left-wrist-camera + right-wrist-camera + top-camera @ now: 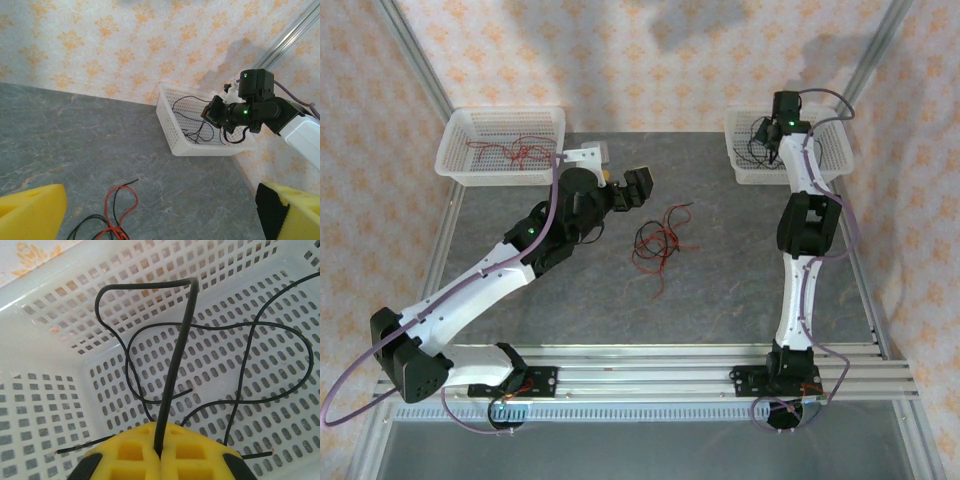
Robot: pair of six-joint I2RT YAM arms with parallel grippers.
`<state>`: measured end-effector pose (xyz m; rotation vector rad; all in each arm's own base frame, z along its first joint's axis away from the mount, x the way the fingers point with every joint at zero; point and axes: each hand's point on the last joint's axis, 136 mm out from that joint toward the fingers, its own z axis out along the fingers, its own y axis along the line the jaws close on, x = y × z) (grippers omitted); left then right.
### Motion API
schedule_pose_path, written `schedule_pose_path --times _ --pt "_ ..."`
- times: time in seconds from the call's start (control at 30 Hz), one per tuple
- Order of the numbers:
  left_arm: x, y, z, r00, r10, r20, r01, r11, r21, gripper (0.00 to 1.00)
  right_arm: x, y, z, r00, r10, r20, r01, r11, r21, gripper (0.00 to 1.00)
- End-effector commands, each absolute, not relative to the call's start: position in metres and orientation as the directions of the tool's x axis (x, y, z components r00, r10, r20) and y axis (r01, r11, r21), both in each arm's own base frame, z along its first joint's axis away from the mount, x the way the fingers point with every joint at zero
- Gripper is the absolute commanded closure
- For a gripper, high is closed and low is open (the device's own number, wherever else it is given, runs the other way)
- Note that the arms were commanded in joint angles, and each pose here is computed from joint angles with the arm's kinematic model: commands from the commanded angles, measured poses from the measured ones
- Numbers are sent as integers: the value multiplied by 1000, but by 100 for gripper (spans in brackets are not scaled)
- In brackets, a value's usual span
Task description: Untangle the cables
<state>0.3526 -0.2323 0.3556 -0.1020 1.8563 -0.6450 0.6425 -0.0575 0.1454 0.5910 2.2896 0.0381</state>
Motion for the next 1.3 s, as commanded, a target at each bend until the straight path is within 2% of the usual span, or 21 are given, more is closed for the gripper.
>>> schedule_pose_path --times 0.0,0.23,0.37,0.6,0.87,1.0,1.17,1.27 --pt "355 -232 358 -391 -356 -849 236 852 -467 2 647 -59 154 -584 451 -675 421 879 223 89" --pt "360 -237 341 -441 -315 -840 217 871 -441 4 637 -73 162 -584 428 -690 466 873 147 48" --pt "362 -239 324 -481 -282 -830 196 888 -416 6 627 -84 172 -588 397 -705 490 868 80 34" --pt "362 -236 300 -526 -256 -811 158 908 -389 8 606 -100 205 -583 350 -733 529 849 -16 25" --pt "362 -231 265 -587 -222 -778 100 934 -342 9 560 -114 246 -610 287 -739 563 813 -149 18" --pt "362 -231 239 -631 -203 -749 69 947 -315 10 532 -111 269 -618 246 -746 570 795 -210 7" --pt "361 -233 207 -689 -179 -703 47 956 -289 13 499 -93 296 -618 218 -755 561 796 -229 7" --pt "360 -237 184 -724 -162 -670 43 959 -279 19 478 -68 310 -595 204 -778 519 836 -178 7"
